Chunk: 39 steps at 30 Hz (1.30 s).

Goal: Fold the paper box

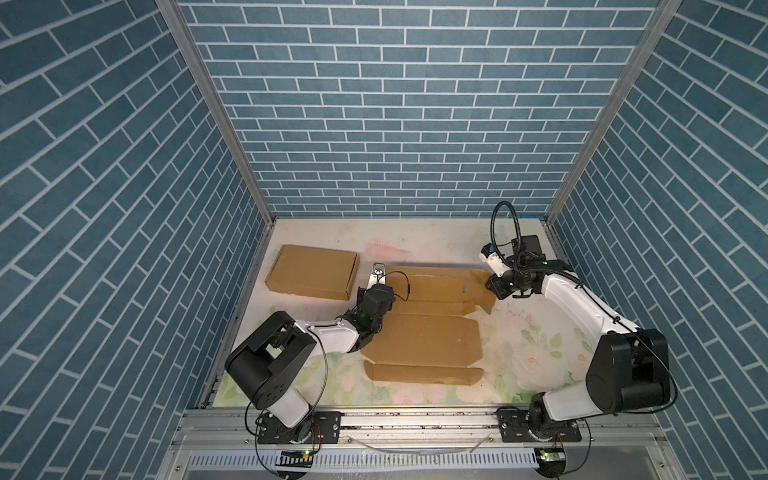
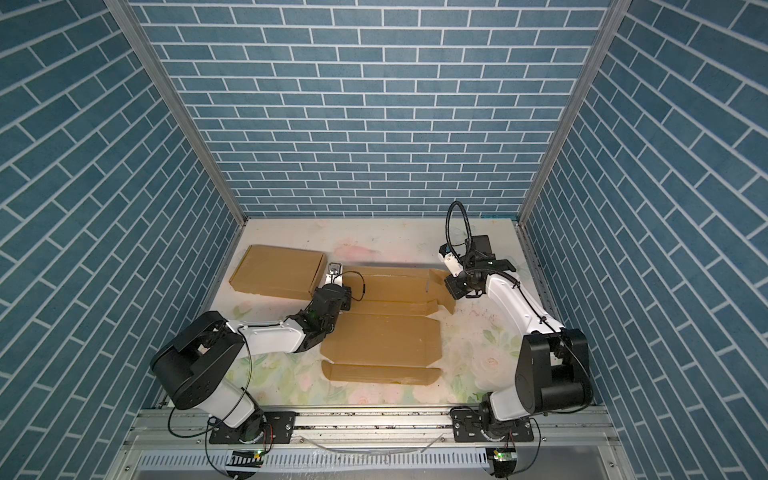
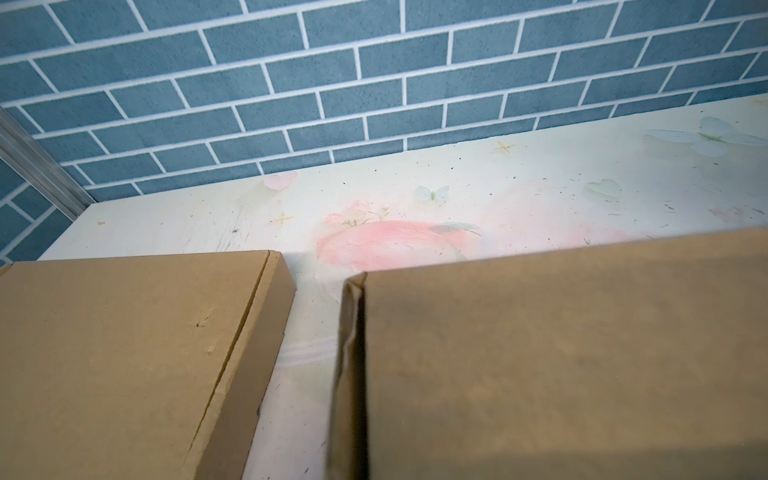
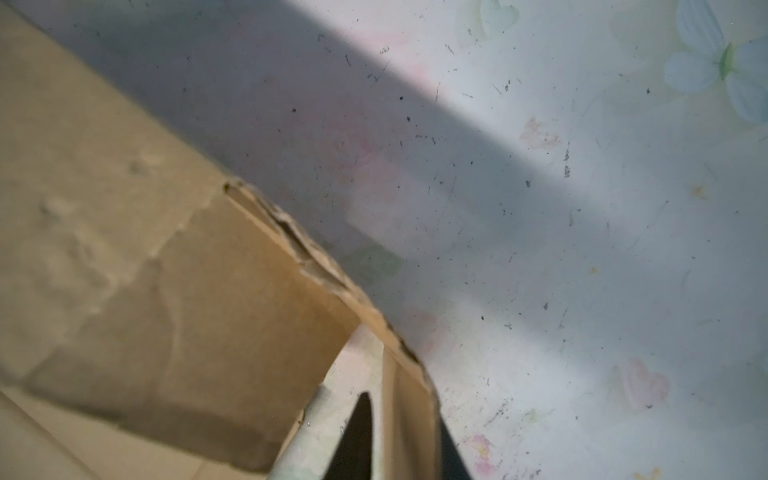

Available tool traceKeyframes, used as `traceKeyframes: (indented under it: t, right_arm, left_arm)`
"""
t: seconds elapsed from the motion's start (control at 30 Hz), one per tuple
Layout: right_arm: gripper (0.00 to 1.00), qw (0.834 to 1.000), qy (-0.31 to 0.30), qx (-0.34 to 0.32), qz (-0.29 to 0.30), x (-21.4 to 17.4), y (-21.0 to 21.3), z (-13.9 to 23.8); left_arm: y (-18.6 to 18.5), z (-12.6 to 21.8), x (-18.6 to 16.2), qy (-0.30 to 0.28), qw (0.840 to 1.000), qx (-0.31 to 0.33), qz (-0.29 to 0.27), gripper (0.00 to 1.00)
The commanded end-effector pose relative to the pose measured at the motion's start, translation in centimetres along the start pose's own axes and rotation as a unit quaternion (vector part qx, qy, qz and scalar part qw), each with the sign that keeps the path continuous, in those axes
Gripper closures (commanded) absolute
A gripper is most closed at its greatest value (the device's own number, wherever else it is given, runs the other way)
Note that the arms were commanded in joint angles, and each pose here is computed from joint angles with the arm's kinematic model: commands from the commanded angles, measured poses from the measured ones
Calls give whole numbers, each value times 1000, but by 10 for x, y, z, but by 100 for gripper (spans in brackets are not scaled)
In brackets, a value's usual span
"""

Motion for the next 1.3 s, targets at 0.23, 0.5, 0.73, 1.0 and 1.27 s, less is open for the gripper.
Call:
traceKeyframes:
  t: [0.23,0.5,0.73,1.0,1.27]
  right_arm:
    - [100,992,-107,42,-48,16,22,40]
    - [100,985,-128,60,-99,19,54,58]
    - [100,983,-106,81,-126,7,86,54]
    - [100,977,-120,86,-156,4,98,44]
    - [72,977,-82,33,-194,-23,61,42]
  left_arm:
    - [3,-1,-19,31,1000,4,1,100]
    - [2,1,-16,8,1000,24,5,100]
    - [-3,-1,-19,4,1000,23,0,100]
    - [-11,0,-20,0,1000,13,-4,100]
    - [0,5,-34,46,998,30,-5,100]
Point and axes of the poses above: each gripper's point midway between its finger pads, its own z axis back along the fingers, its own y axis along the line the jaws close on, x = y × z, the point moved 5 cm from there along z, back along the fingers, and after that the axes turned 12 degrees about -z, right-handed, at the moved point
